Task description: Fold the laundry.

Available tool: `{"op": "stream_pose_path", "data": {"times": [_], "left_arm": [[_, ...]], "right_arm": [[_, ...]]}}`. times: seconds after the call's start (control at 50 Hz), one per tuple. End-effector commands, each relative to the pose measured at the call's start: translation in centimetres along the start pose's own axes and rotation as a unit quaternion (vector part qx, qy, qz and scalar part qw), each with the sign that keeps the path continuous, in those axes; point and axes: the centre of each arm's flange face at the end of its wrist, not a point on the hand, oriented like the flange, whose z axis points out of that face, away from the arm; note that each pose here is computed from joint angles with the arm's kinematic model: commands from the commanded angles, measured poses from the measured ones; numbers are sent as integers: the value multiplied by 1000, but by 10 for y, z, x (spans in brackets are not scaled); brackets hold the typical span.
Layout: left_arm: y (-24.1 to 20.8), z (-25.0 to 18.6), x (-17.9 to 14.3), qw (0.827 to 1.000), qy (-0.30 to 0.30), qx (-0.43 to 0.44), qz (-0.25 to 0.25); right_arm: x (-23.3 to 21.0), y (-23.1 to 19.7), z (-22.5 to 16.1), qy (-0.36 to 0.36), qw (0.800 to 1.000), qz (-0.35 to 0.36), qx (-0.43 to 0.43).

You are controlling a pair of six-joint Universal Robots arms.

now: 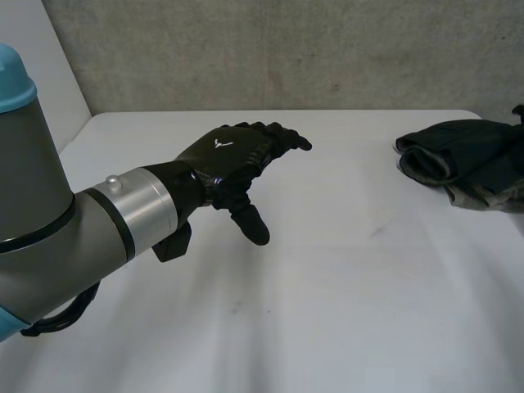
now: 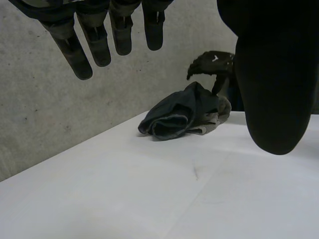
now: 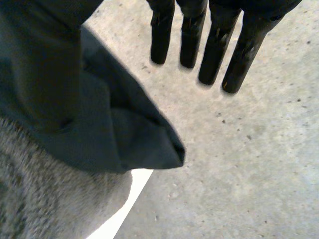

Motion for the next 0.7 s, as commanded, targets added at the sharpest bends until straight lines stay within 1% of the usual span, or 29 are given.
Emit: {"op": "stream_pose_path", "data": {"times": [0.02,0.08,0.1,0.12,0.18,0.2,0.22,0.24,0.26,0.3,0.34,0.38,0.42,0.48,0.54,0.6,0.7], "left_arm": [[-1,-1,1,1000,0,2,-2],[-4,-2,1,1000,0,7,-4],[-6,-3,1,1000,0,10,-5],[-7,-3,1,1000,0,11,-6],[-11,-2,-1,1000,-11,24,-6],[-16,-4,-5,999,-27,36,-3],[-20,-5,-8,998,-39,44,0],[-23,-7,-12,997,-55,52,2],[-29,-10,-22,994,-87,67,5],[-36,-14,-32,989,-121,82,7],[-44,-21,-47,980,-170,102,9],[-48,-26,-57,973,-200,112,9],[-49,-34,-72,964,-239,117,11],[-43,-39,-87,958,-266,110,8],[-36,-40,-94,956,-275,99,4],[-29,-41,-96,956,-280,87,-1],[-27,-42,-98,955,-283,86,-5]], "right_arm": [[32,-66,-2,68,996,55,28],[35,-99,-2,94,991,80,44],[32,-118,-4,105,989,95,51],[29,-126,-5,110,987,102,53],[8,-150,-13,103,984,140,43],[1,-158,-17,97,984,146,41],[-15,-184,-26,85,984,153,48],[-24,-197,-31,74,984,155,54],[-31,-207,-35,66,983,158,58],[-56,-234,-50,38,982,170,67],[-73,-246,-61,21,982,178,65],[-96,-265,-80,3,980,188,59],[-108,-275,-92,-3,980,193,54],[-126,-288,-113,-4,978,207,41],[-139,-289,-129,-1,977,213,22],[-141,-289,-142,8,977,214,10],[-144,-283,-149,6,977,212,-2]]}}
